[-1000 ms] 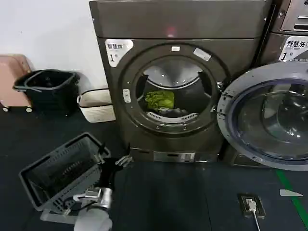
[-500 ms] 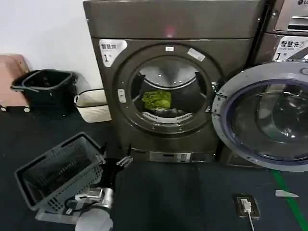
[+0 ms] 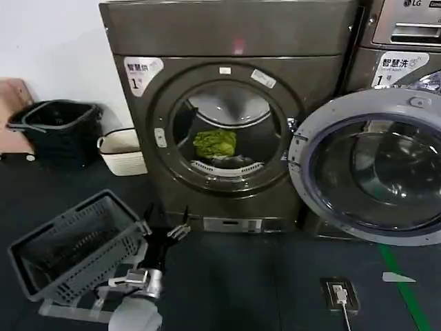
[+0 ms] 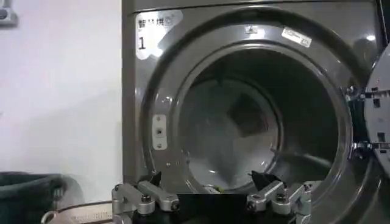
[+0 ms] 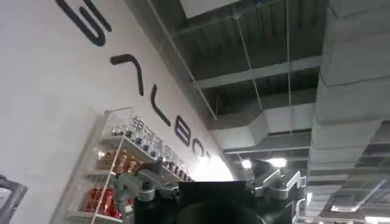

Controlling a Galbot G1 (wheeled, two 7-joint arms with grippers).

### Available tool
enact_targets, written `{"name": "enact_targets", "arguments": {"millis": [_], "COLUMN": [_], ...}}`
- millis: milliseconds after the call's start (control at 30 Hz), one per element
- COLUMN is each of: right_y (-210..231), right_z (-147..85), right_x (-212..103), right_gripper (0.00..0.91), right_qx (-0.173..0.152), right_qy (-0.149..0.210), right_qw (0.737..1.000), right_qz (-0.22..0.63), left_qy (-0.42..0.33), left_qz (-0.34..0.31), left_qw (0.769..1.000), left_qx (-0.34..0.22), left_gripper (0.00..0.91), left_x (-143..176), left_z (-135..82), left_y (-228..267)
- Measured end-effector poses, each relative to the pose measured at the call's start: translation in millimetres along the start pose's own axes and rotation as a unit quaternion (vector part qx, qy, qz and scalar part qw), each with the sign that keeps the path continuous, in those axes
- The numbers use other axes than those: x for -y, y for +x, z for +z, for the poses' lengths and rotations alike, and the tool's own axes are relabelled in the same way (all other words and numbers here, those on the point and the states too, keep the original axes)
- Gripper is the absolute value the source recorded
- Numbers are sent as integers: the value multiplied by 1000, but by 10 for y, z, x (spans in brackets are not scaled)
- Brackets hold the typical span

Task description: Grasp the clothes from the dryer.

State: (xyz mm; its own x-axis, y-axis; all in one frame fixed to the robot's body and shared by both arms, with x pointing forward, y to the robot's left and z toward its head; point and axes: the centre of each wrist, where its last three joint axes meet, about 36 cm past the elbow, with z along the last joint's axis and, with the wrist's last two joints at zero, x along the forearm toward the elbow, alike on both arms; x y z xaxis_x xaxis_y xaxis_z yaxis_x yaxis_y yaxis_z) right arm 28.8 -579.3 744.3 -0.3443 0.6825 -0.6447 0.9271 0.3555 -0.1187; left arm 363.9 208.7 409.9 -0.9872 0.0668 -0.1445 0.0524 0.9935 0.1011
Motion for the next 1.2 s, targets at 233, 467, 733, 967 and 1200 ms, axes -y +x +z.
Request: {"name": "enact_targets", "arguments": {"millis": [233, 467, 733, 967, 1200], "right_y": [0, 1, -1, 3, 6], "right_z": [-2, 12, 25, 24, 27], "right_x": [-7, -21, -23, -20, -11], "right_gripper": [907, 907, 907, 907, 907], "right_qx": [0, 2, 16, 23, 27], "right_qy": [-2, -4, -12, -21, -24], "right_qw": [1000, 1000, 1000, 1000, 999], "right_qz": [-2, -3, -4, -2, 1], "left_qy": [-3, -8, -6, -7, -9], "left_qz": [0, 0, -2, -2, 1], "left_qw": [1000, 1000, 1000, 1000, 1000], "left_qx": [0, 2, 2, 4, 4], "left_gripper": [907, 907, 907, 907, 907], "left_x": [-4, -34, -33, -36, -55], "left_z": [-1, -20, -25, -29, -29], "left_y": [12, 21, 15, -6, -51]}}
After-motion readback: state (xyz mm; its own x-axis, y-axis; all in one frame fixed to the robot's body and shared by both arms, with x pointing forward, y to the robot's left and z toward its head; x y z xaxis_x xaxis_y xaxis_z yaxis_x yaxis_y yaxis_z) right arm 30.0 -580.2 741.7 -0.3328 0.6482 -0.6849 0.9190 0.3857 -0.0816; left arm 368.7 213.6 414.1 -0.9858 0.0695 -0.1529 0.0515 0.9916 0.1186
